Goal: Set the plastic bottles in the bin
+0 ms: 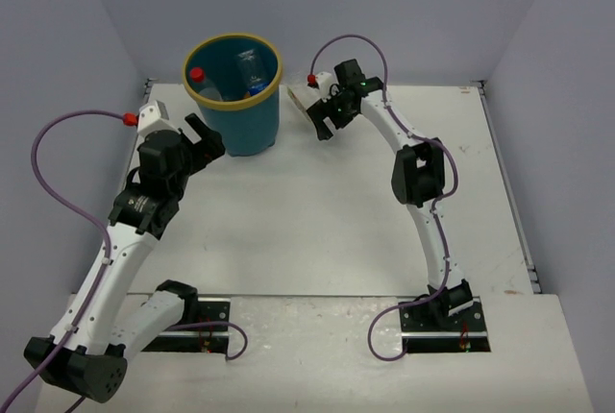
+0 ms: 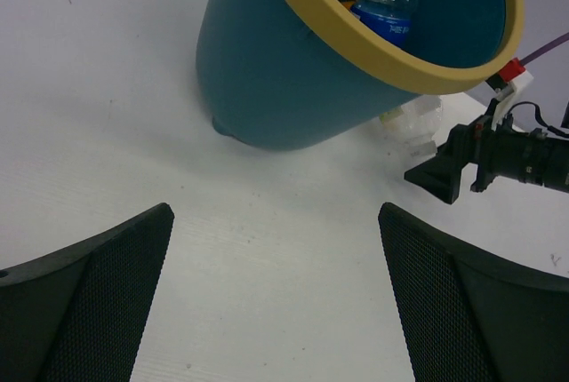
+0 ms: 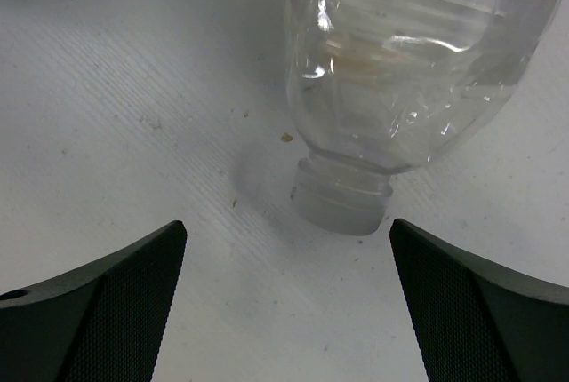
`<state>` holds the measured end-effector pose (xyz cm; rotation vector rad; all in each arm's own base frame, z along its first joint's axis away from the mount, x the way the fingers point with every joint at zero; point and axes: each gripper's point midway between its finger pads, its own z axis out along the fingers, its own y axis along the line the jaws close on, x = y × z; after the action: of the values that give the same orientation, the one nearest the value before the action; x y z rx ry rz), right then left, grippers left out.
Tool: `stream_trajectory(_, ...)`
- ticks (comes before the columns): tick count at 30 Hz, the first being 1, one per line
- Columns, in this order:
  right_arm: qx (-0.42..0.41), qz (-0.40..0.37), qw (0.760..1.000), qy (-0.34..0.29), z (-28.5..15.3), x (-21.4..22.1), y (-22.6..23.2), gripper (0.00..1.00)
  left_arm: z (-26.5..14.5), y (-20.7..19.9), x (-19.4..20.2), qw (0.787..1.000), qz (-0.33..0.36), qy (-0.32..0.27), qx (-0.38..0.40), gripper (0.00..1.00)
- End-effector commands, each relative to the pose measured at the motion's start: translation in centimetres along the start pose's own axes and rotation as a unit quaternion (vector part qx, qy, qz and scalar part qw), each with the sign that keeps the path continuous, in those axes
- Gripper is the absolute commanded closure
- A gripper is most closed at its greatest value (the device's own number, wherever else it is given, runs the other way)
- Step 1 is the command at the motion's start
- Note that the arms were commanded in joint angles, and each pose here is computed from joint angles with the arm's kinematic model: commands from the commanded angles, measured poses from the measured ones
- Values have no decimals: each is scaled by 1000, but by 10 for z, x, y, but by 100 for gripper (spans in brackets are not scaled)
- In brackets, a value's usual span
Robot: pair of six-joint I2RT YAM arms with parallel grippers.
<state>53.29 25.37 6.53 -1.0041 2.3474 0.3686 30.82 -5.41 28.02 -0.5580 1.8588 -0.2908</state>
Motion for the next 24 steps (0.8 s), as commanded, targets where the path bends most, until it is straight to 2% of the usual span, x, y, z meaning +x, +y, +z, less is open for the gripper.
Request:
stream_trajectory(1,-19,16,1000,-8,-21,-8,8,1,-1,-7,-25,999,0,-37,3,0)
stream_trajectory(5,88,65,994,-6,-20,-7,-27,1,0,-8,-25,999,-2,-39,4,0)
stream_trajectory(8,181,98,979,0,-22,-7,-57,1,1,-8,-26,999,-1,-42,2,0)
stream_trajectory(12,169,61,984,-6,-12,-11,-40,1,5,-9,-22,999,-3,-37,6,0)
stream_trajectory(15,157,35,987,-25,-13,-29,-23,1,8,-11,-17,1000,-1,-26,10,0)
stream_trajectory(20,105,79,990,-60,18,-39,-13,1,-1,-8,-23,999,-2,-33,7,0)
stream_trajectory(21,104,79,990,-48,24,-34,-12,1,-3,-6,-24,999,-3,-37,4,0)
stream_trajectory(24,112,77,989,-58,19,-43,-13,1,-10,-1,-28,999,-5,-50,-3,0)
